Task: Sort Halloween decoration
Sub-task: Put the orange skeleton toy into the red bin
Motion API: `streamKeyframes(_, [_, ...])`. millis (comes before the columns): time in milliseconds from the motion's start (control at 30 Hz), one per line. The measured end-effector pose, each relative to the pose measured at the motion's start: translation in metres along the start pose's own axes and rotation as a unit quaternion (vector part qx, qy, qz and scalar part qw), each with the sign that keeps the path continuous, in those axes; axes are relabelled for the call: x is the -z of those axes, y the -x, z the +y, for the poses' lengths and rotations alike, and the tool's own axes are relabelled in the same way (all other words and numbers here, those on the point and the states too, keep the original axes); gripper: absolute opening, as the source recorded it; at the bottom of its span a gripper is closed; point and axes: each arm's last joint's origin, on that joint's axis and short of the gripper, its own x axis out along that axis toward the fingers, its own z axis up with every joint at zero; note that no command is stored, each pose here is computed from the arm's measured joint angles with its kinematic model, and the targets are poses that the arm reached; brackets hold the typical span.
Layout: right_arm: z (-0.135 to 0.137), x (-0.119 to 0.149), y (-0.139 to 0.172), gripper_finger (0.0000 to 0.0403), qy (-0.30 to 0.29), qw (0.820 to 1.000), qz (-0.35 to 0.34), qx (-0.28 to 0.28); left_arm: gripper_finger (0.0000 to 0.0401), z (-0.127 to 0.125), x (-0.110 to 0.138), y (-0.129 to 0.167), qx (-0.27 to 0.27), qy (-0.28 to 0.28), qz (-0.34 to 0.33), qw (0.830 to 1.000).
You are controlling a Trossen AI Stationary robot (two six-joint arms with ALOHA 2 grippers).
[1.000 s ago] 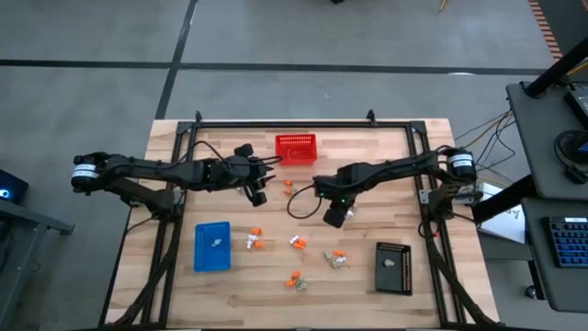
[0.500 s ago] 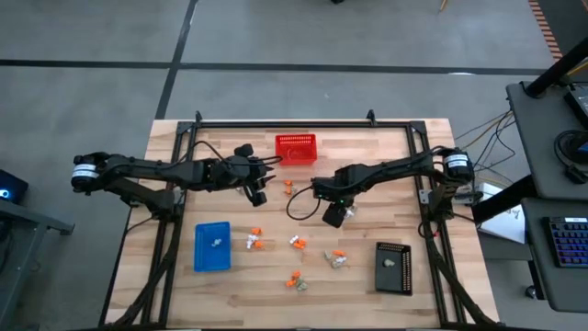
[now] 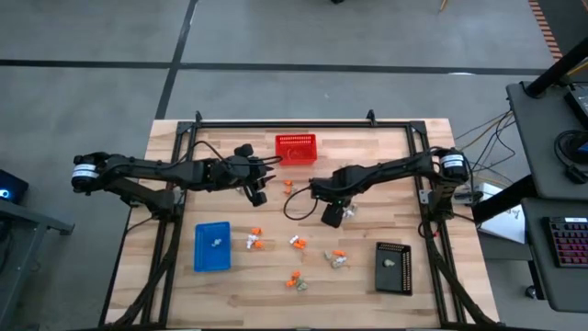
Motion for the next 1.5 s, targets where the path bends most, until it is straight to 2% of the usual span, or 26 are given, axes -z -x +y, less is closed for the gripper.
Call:
streamKeyframes(233, [0.001,-0.001,-0.021,0.0159,0.021,0.999,0.031,0.010,0.0087,0.000,0.000,0.000,0.000,0.000,0.000,1.000])
streamKeyframes(533, [0.001,-0.003,-0.025,0.0146,0.035,0.999,0.030,0.012,0.0087,0.000,0.000,0.000,0.000,0.000,0.000,1.000])
streamKeyframes(667, [0.002,-0.005,-0.024,0.0110,0.040,0.999,0.025,0.014,0.0087,0.000,-0.001,0.000,-0.007,0.007,-0.003,1.000])
streamKeyframes(867, [0.003,-0.006,-0.023,0.0039,0.046,0.999,0.021,0.011,0.0087,0.005,-0.002,0.002,-0.066,0.040,-0.007,0.997])
streamKeyframes(967, [0.002,-0.006,-0.021,0.0016,0.046,0.999,0.017,0.011,0.0087,0.006,-0.002,0.004,-0.082,0.049,-0.010,0.995])
streamKeyframes(1133, [0.001,-0.007,-0.013,0.0014,0.044,0.999,-0.005,0.021,0.0087,0.006,-0.002,0.004,-0.083,0.057,-0.011,0.995])
streamKeyframes(1500, [0.001,-0.014,0.008,0.0013,0.042,0.998,-0.048,0.001,0.0087,0.007,-0.005,0.012,-0.081,0.060,-0.024,0.995])
